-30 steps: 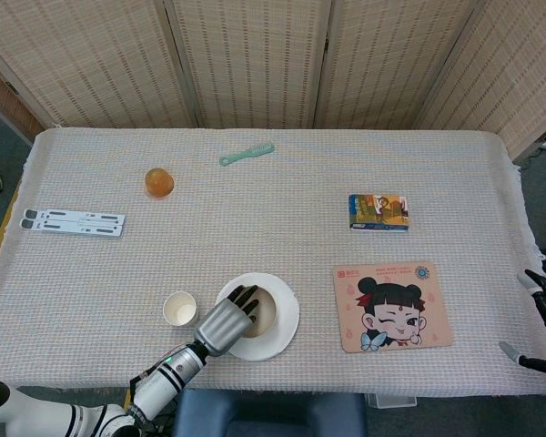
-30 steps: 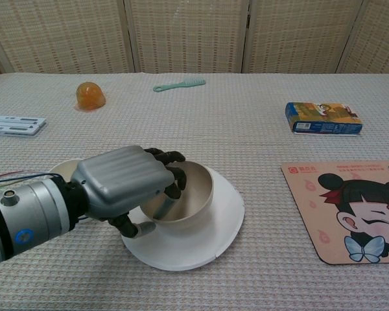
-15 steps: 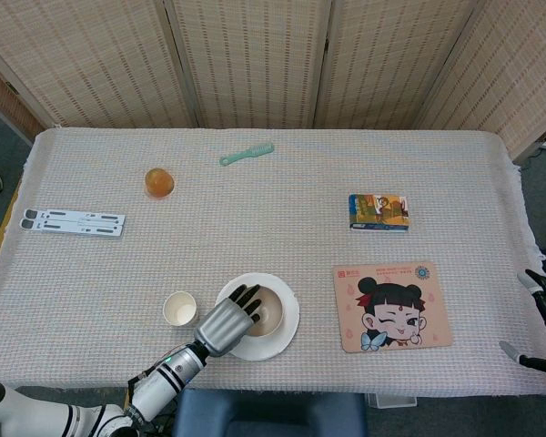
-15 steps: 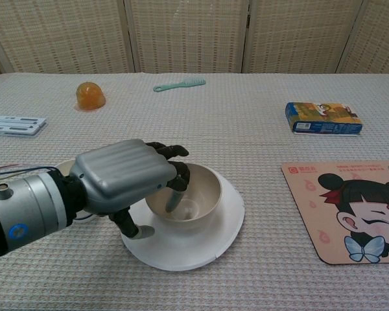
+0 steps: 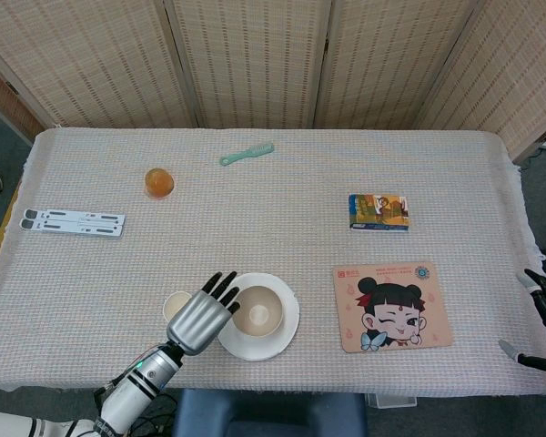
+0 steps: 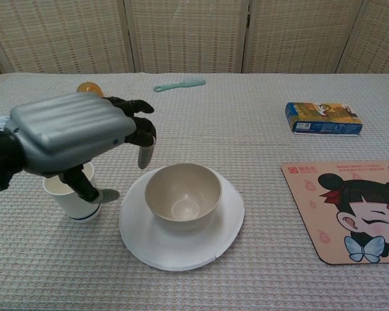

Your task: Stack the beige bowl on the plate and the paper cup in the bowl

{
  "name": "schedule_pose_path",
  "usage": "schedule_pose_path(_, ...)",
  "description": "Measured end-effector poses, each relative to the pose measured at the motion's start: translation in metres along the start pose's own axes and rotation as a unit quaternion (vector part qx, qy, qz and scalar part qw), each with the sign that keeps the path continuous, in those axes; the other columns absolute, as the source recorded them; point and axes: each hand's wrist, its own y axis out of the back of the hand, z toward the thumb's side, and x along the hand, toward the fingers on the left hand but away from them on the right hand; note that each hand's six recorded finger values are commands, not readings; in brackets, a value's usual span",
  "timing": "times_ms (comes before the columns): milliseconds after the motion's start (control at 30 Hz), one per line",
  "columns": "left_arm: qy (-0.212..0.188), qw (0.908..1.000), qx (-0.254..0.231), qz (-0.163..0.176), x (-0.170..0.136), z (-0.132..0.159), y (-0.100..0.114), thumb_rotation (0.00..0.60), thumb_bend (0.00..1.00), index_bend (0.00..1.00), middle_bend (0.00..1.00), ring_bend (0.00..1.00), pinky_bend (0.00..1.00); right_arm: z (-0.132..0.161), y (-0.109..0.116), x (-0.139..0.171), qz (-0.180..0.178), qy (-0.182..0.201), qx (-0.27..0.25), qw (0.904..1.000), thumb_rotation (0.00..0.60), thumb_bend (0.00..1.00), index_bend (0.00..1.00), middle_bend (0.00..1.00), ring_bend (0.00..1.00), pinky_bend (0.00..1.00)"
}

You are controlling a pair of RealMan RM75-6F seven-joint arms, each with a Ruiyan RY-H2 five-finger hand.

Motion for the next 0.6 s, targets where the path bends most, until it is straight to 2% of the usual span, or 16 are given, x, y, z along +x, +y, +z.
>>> schedule_pose_path(133,0.033,0.9994,0.003,0.003,-0.01,-0.026,0.01,0.6,0.26,0.32,0.25,0.02,0.17,0.0,-0.001,-0.001,0.001,-0.003,0.002,1.0,0.6,0.19,0.0,0.0,0.0,0.0)
schedule_pose_path(233,0.054,0.9985,-0.007,-0.008,-0.014,-0.04,0.011,0.6,0.23,0.24,0.22,0.01,0.17,0.0,-0.003,-0.003,0.003,-0.007,0.004,1.0,0.6,0.19,0.0,0.0,0.0,0.0)
schedule_pose_path(400,0.082,0.9946,-0.038,-0.051,-0.018,-0.054,0.002,0.6,0.21,0.19,0.18,0.0,0.17,-0.001,-0.005,-0.006,0.008,-0.01,0.006,0.9999,0.6,0.19,0.0,0.0,0.0,0.0)
schedule_pose_path(600,0.087,0.9882,-0.085,-0.094,-0.016,-0.059,-0.008,0.6,0.21,0.19,0.16,0.0,0.17,-0.001,-0.006,-0.007,0.009,-0.012,0.007,0.9999,0.6,0.19,0.0,0.0,0.0,0.0)
